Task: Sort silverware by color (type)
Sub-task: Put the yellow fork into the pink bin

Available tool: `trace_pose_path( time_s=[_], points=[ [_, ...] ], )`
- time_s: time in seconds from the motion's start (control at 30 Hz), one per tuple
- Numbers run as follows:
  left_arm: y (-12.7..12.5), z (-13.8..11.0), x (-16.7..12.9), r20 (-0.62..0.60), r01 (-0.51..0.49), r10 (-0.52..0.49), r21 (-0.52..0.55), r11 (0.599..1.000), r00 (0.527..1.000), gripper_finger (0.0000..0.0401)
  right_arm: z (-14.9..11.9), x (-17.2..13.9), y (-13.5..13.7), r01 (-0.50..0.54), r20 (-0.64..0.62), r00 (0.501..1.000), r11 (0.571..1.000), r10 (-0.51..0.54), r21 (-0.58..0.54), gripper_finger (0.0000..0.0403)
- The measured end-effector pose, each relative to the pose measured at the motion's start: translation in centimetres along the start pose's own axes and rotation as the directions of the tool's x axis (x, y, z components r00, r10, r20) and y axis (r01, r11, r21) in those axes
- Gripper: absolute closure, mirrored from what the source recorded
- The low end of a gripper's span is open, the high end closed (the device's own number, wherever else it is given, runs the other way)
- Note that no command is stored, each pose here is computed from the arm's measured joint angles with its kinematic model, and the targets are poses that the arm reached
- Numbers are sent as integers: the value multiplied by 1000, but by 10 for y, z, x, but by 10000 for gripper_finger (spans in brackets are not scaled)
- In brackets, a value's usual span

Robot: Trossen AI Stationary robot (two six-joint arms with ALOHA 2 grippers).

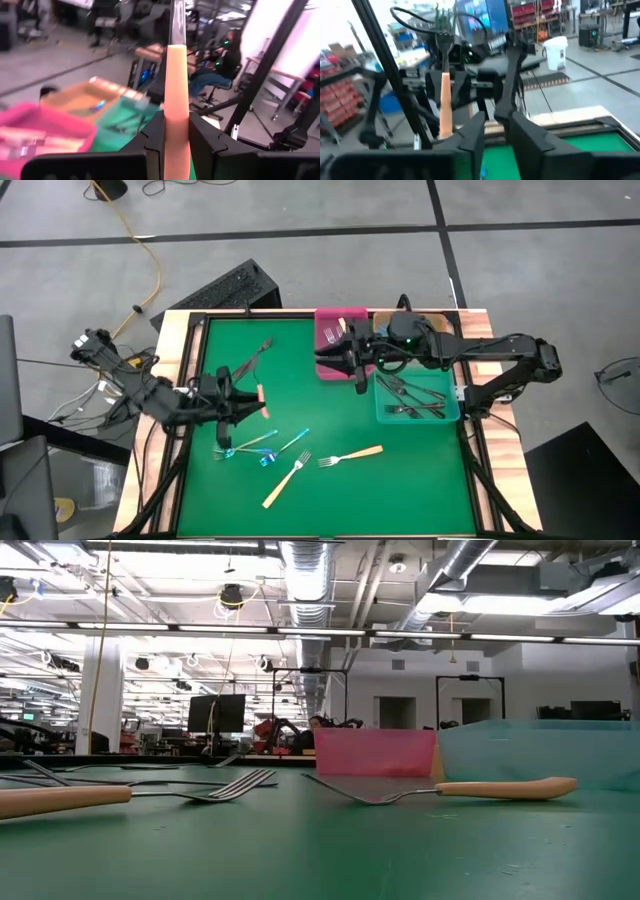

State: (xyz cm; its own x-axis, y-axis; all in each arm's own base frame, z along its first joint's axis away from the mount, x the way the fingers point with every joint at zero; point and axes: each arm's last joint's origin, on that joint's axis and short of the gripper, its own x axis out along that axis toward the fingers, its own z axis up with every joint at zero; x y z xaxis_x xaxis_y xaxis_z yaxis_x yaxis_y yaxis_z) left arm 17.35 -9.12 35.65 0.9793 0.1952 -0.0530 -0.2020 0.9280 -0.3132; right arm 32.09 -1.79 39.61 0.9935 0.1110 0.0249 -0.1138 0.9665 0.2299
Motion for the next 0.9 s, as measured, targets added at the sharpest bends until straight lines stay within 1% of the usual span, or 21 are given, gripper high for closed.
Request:
trace_pose_path(
  time_s=[0.1, 0.2, 0.3, 0.37, 0.53, 0.63, 0.9],
  points=[
    [8, 7, 10, 17, 36, -37, 47, 998, 999, 362, 0, 4, 4, -25, 31, 999, 1000, 24, 15, 230],
    [19, 12, 20, 14, 73, -74, 61, 995, 997, 362, 3, 4, 8, -45, 77, 996, 999, 44, 14, 183],
    [29, 14, 32, -8, 116, -115, 64, 991, 993, 362, 3, 6, 11, -32, 94, 995, 999, 29, 31, 159],
    [34, 14, 40, -26, 137, -135, 78, 988, 990, 362, 1, 9, 11, -34, 90, 995, 999, 31, 37, 155],
    [44, 17, 58, 5, 178, -180, 98, 979, 984, 362, -3, 14, 10, -40, 85, 996, 997, 34, 67, 160],
    [49, 12, 72, -24, 198, -196, 102, 975, 980, 362, -7, 18, 11, -46, 84, 996, 997, 41, 67, 162],
    [53, -1, 101, -39, 235, -232, 86, 968, 972, 362, -13, 23, 11, -56, 61, 997, 996, 52, 69, 163]
  ],
)
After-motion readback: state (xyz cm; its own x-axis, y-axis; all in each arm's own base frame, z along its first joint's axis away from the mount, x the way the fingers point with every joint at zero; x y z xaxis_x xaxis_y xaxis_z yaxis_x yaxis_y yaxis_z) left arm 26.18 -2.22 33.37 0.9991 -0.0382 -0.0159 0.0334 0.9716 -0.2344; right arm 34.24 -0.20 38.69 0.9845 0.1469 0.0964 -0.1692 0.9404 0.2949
